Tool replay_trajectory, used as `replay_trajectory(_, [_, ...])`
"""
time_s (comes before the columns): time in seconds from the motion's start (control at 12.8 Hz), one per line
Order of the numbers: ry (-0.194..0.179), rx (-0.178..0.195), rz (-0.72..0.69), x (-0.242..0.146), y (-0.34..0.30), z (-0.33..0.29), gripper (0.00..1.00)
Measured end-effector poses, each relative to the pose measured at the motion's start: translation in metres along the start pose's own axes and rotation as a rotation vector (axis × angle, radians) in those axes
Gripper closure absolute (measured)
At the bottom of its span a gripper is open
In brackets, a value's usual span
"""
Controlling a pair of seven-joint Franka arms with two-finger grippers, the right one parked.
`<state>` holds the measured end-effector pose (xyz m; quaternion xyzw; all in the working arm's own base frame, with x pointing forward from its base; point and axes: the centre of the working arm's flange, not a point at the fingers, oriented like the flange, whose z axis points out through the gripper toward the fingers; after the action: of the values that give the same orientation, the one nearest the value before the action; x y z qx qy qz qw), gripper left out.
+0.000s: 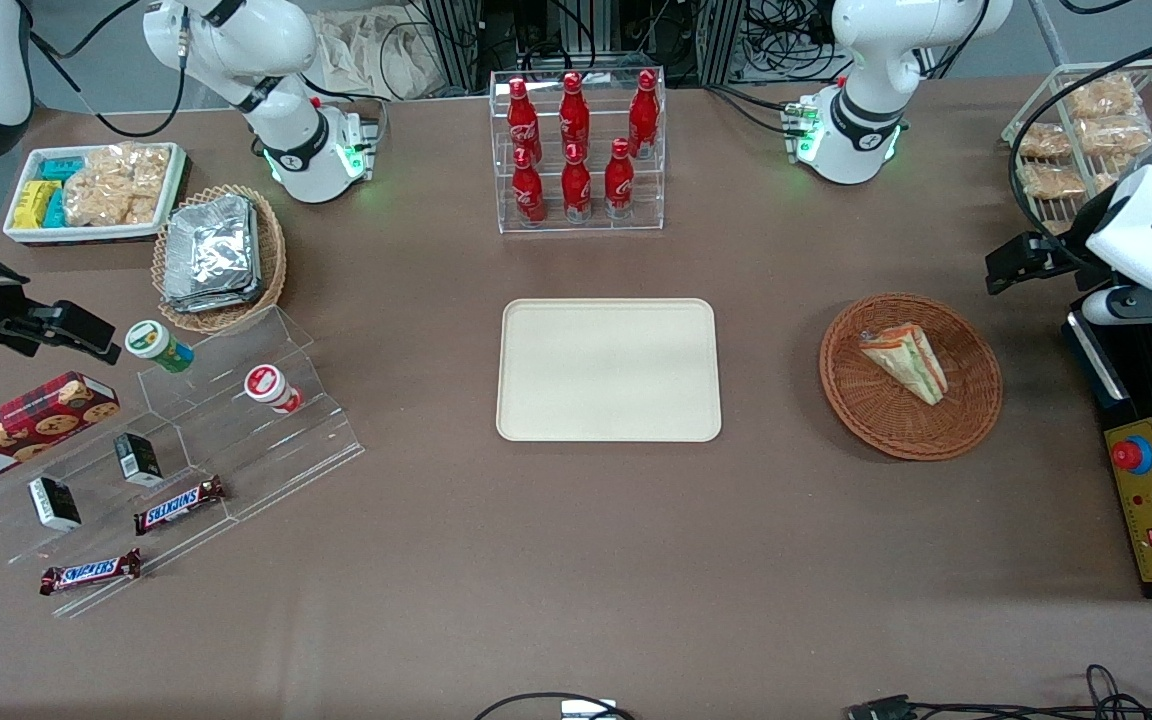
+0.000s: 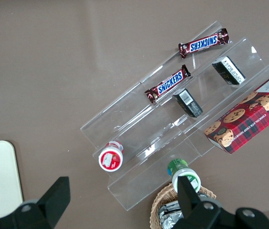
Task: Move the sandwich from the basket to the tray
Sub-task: 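Move the left gripper above the wicker basket over the wrapped sandwich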
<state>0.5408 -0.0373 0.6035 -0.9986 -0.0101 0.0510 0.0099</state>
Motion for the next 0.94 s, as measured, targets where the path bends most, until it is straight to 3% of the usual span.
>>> replay_trajectory(0.55, [-0.051,0.002,-0.009,-0.001,-0.005,0.013,0.00])
replay_trajectory(0.7, [-0.077,0.004,-0.017,0.003,-0.009,0.036,0.00])
replay_trajectory(0.94, [-0.077,0.003,-0.064,0.010,-0.018,0.097,0.00])
